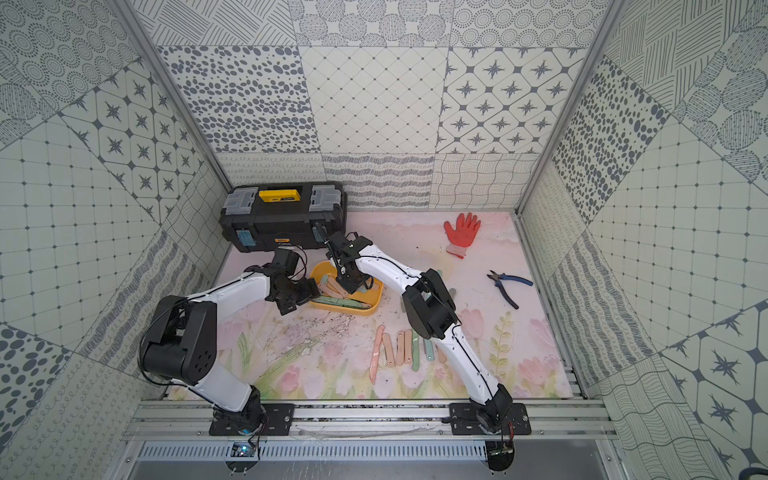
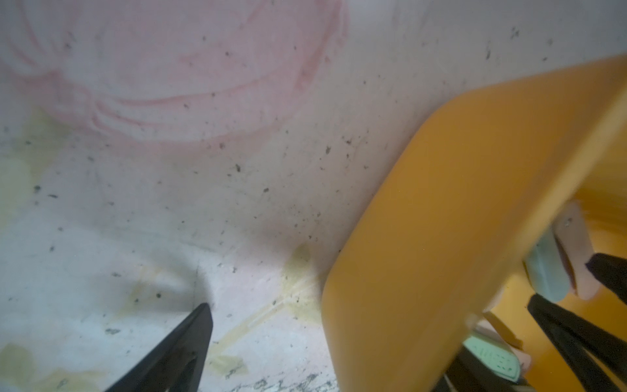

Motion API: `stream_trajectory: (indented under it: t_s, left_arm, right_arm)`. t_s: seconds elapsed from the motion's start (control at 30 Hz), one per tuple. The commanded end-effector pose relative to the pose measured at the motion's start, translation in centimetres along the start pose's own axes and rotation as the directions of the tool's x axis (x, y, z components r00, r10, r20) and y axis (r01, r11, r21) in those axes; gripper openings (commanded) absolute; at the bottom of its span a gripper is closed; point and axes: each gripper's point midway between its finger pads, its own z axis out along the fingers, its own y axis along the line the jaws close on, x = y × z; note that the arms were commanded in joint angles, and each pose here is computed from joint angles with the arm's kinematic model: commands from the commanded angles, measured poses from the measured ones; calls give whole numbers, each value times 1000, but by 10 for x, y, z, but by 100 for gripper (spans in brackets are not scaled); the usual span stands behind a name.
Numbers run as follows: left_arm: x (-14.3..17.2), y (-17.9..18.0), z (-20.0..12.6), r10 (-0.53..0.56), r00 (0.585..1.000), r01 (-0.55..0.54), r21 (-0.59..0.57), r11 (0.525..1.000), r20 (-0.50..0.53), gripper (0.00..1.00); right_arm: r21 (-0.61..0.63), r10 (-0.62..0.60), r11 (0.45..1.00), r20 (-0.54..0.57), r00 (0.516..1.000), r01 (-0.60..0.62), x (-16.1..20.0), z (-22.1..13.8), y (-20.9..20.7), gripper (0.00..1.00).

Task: Take the fruit knife out of the storage box
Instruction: Pick up the fruit knife from the storage box.

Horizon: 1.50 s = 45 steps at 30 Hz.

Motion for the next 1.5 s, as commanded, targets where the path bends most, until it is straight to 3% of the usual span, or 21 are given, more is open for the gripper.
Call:
stream_trajectory:
  t_s: [0.0,0.6,1.0,1.47]
  left_arm:
    - [-2,-2,0,18,1000,-18,11,1000,-1,89]
    - [-2,-1,0,17,1000,-17,8,1000,-1,89]
    - [-2,-1,0,16,1000,-16,6,1000,0,89]
    - [-3,0,-1,17,1000,-17,5,1000,4,89]
  right_arm:
    - [17,-17,1000,-16,1000,18,-1,3,-1,47]
    - [-1,-29,1000,-115,993,29,12,29,4,48]
    - [-7,-21,1000,-64,998,21,-1,17,6,21]
    - [-49,10,999,53,999,-7,-25,-20,10,16]
